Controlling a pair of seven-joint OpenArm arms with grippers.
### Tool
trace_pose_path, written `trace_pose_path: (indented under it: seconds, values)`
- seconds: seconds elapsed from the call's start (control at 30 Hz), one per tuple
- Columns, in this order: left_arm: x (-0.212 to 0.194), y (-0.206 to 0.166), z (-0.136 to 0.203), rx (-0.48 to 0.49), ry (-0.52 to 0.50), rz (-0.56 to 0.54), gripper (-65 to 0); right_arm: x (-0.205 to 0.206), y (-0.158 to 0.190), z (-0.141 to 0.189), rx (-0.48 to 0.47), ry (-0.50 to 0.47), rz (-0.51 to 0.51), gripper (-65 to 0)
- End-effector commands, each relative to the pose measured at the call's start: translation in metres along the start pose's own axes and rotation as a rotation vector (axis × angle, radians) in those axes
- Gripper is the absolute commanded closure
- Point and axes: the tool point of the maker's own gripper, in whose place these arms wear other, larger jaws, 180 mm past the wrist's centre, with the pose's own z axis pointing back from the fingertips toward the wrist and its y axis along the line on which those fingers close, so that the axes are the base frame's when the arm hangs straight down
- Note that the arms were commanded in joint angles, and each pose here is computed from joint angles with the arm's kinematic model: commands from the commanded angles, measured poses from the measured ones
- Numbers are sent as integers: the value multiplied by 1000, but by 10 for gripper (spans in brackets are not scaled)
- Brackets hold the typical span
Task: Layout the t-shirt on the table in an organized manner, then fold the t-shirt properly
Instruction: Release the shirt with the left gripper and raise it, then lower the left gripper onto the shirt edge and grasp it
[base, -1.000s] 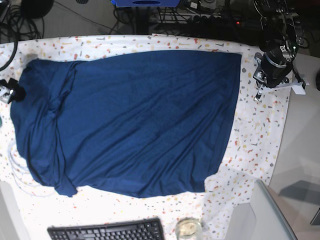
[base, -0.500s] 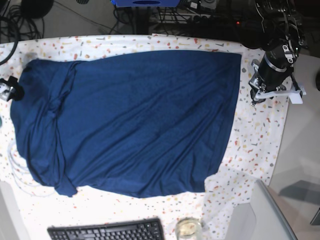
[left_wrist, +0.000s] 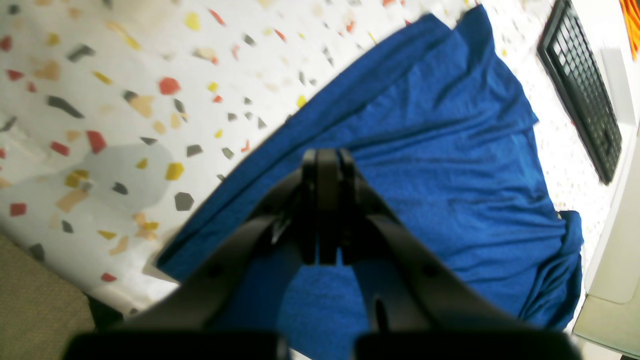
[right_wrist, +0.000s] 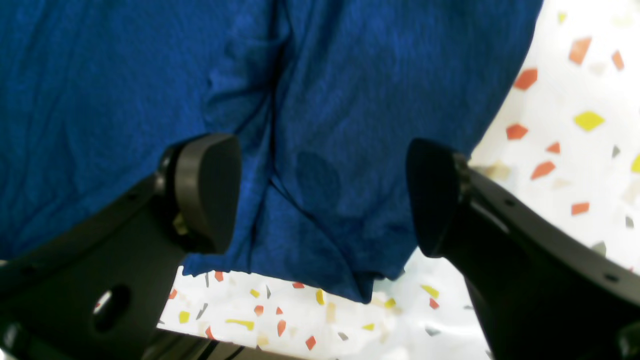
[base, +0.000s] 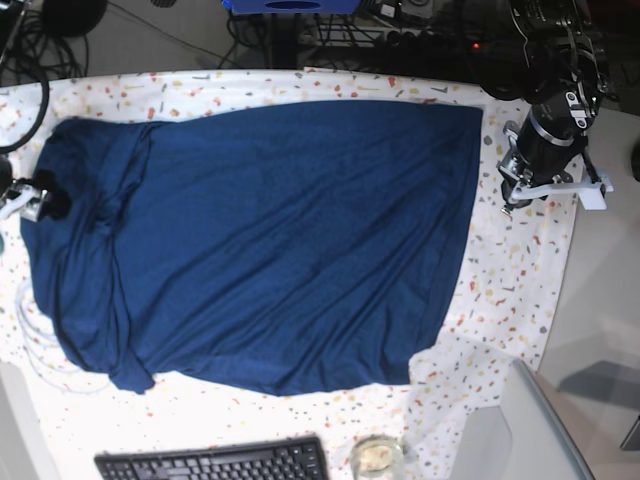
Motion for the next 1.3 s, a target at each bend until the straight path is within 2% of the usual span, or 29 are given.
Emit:
trace_pose_path:
  seconds: [0.0, 0.97, 1.03, 1.27]
  values:
    - [6, -4, 3, -18, -19, -13, 0, 17, -5, 8, -9, -40, 18, -473]
    - [4, -4, 2, -16, -17, -19, 0, 15, -4, 7, -5, -36, 14, -473]
    - [4, -5, 2, -5, -27, -48, 0, 15, -4, 7, -5, -36, 14, -473]
    - [-27, -38, -7, -13, -14, -279, 0, 27, -5, 10, -9, -87, 26, -473]
